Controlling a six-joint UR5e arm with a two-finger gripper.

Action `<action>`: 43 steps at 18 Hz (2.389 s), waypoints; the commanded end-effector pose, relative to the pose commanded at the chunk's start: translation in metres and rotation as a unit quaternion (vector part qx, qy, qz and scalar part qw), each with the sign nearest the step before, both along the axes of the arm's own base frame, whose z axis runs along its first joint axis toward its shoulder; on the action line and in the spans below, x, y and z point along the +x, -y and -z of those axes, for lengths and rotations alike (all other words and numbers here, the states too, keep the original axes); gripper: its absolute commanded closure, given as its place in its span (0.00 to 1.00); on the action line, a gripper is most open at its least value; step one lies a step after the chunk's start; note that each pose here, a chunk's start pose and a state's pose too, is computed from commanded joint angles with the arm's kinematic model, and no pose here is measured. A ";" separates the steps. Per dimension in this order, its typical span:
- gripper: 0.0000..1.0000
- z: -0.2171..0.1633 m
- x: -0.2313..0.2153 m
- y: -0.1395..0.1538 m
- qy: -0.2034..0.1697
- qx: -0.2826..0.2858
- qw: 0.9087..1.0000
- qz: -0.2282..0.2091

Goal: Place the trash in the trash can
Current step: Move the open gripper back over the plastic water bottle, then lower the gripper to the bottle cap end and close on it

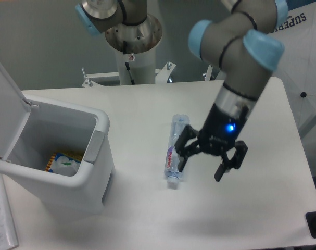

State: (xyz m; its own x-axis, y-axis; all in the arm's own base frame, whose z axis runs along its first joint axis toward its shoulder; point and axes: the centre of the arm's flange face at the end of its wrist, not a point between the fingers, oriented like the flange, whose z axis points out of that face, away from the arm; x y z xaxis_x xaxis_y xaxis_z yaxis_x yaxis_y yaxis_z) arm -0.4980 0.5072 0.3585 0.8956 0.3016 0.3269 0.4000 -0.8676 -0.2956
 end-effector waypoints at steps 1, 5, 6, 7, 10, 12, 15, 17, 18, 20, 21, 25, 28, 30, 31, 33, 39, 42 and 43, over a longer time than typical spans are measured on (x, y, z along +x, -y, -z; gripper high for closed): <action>0.00 0.011 0.006 -0.006 0.007 -0.034 0.999 0.013; 0.00 0.055 0.017 -0.023 -0.002 -0.116 0.992 0.051; 0.00 0.066 0.021 -0.028 -0.005 -0.133 0.989 0.059; 0.00 0.075 0.020 -0.029 -0.009 -0.148 0.987 0.064; 0.00 0.100 0.027 -0.042 -0.009 -0.172 0.982 0.079; 0.00 0.109 0.033 -0.047 -0.008 -0.184 0.979 0.088; 0.00 0.130 0.038 -0.050 -0.004 -0.215 0.972 0.100; 0.00 0.147 0.049 -0.059 -0.013 -0.246 0.962 0.117; 0.00 0.152 0.052 -0.061 -0.018 -0.257 0.959 0.122; 0.00 0.160 0.057 -0.064 -0.016 -0.262 0.957 0.126; 0.00 0.163 0.060 -0.066 -0.014 -0.263 0.956 0.129; 0.12 0.173 0.067 -0.065 -0.005 -0.272 0.953 0.133; 0.24 0.174 0.071 -0.063 0.000 -0.292 0.946 0.144; 0.35 0.175 0.072 -0.060 0.002 -0.302 0.942 0.148; 0.44 0.175 0.073 -0.061 0.002 -0.302 0.942 0.149; 0.71 0.172 0.072 -0.062 0.000 -0.300 0.942 0.148; 1.00 0.155 0.072 -0.069 -0.013 -0.289 0.946 0.147; 1.00 0.115 0.065 -0.071 -0.036 -0.265 0.954 0.136; 1.00 0.100 0.062 -0.071 -0.039 -0.249 0.959 0.131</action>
State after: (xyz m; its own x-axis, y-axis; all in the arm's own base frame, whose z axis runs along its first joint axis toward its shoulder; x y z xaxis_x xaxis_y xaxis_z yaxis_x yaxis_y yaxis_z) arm -0.4358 0.5781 0.2586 0.9776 0.1651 0.1306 0.1434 -0.9765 0.1611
